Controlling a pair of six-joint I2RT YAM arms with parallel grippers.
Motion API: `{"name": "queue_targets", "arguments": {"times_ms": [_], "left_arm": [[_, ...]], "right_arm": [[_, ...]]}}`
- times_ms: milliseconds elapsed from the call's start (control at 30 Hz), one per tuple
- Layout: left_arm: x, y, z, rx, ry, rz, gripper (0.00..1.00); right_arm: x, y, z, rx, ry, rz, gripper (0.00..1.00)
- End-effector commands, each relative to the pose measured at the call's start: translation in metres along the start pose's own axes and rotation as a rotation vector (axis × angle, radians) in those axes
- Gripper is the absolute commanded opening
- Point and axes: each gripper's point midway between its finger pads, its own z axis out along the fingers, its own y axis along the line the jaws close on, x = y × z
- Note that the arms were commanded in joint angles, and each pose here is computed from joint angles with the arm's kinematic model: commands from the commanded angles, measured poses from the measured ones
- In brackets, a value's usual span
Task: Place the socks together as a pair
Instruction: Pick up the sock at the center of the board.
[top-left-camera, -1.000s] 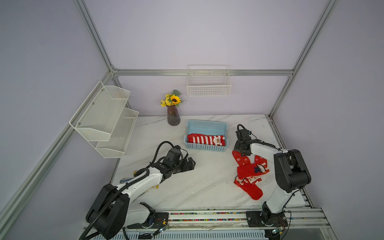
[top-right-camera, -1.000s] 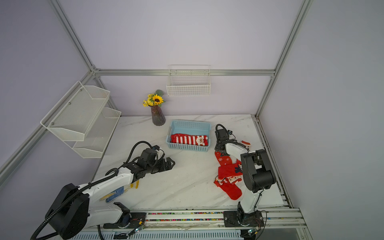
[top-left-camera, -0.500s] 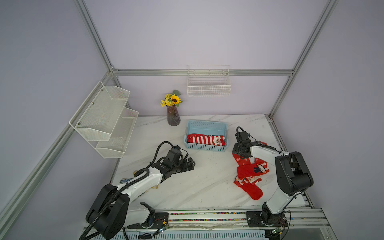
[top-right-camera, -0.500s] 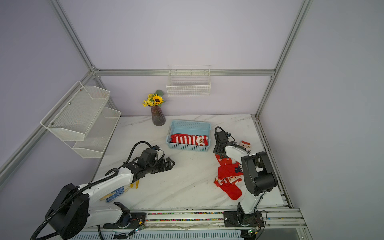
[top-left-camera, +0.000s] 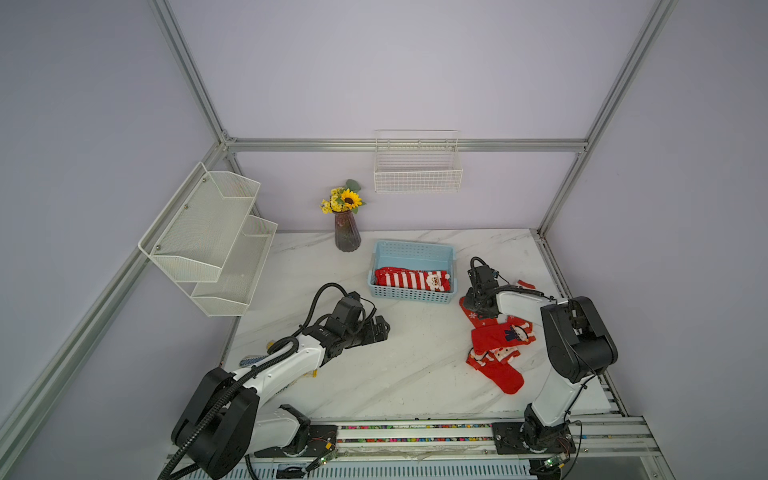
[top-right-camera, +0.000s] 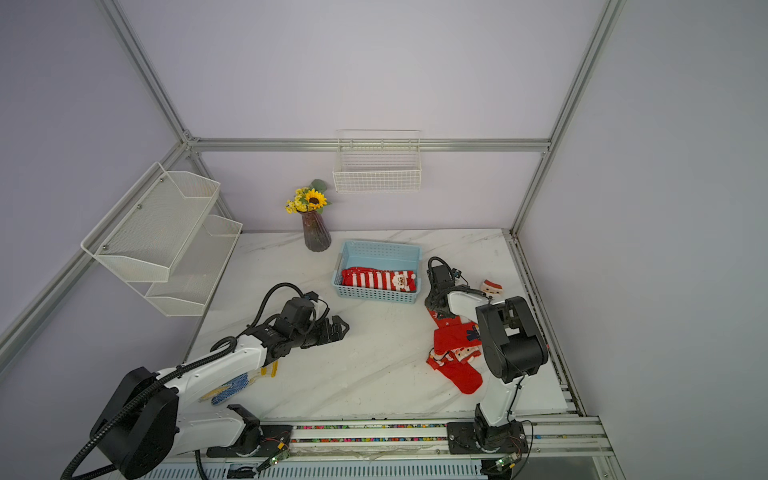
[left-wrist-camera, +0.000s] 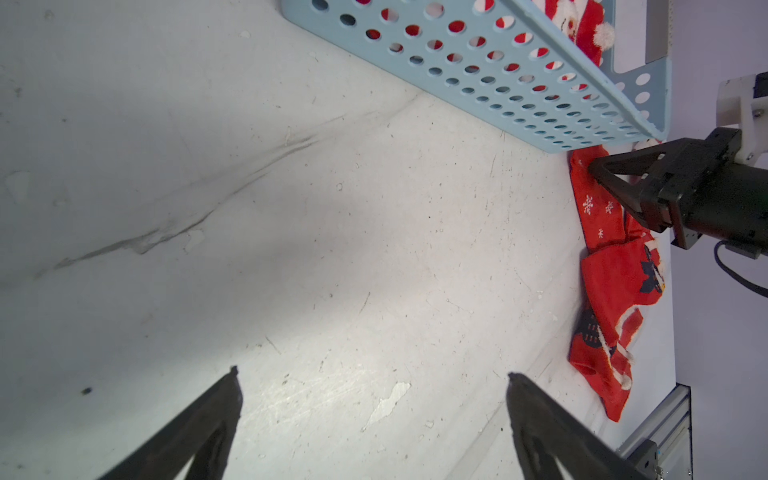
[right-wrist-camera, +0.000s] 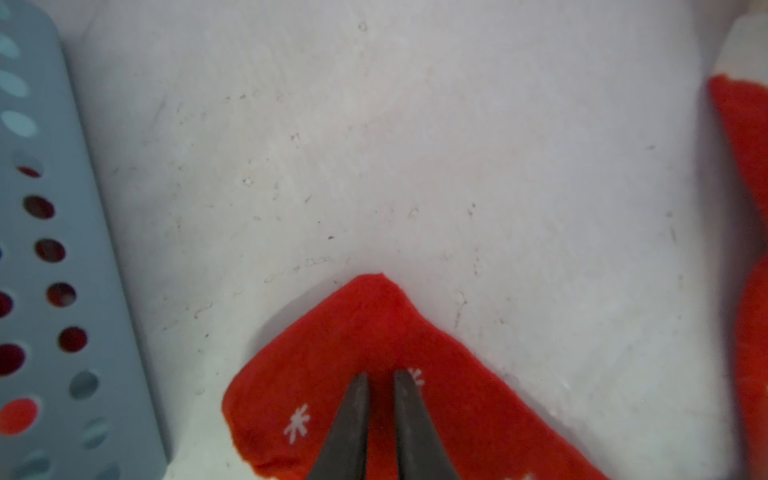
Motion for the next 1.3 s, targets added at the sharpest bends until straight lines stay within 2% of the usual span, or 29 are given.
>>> {"name": "queue_targets", "arguments": {"times_ms": [0,233,467,733,800,1100,1267], "left_arm": [[0.003,0.002,-0.003,-0.003,-0.010,0.012,0.98],[0.000,-0.002,-0.005,0.010,-0.020,0.015,0.98],[-0.001,-0.004,-0.008,0.019,-0.025,0.015,0.98],[-0.003,-0.005,-0.006,0.017,-0.025,0.018,0.96],[-0.004,-0.005,-0.006,0.018,-0.024,0.019,0.96],[-0.004,-0.007,-0.006,0.023,-0.023,0.014,0.96],[-0.006,-0.009,-0.006,0.032,-0.025,0.012,0.96]], "right_arm": [[0.001,-0.006,0.007,-0.010,0.025,0.042,0.00],[-0.028,0.005,-0.014,-0.079,-0.037,0.062,0.00],[-0.053,0.011,-0.049,-0.131,-0.128,0.059,0.00],[-0.070,0.015,-0.073,-0.154,-0.175,0.069,0.00],[-0.080,0.018,-0.087,-0.180,-0.208,0.075,0.00],[-0.140,0.033,-0.192,-0.318,-0.439,0.077,0.00],[-0.155,0.041,-0.236,-0.402,-0.495,0.063,0.00]]}}
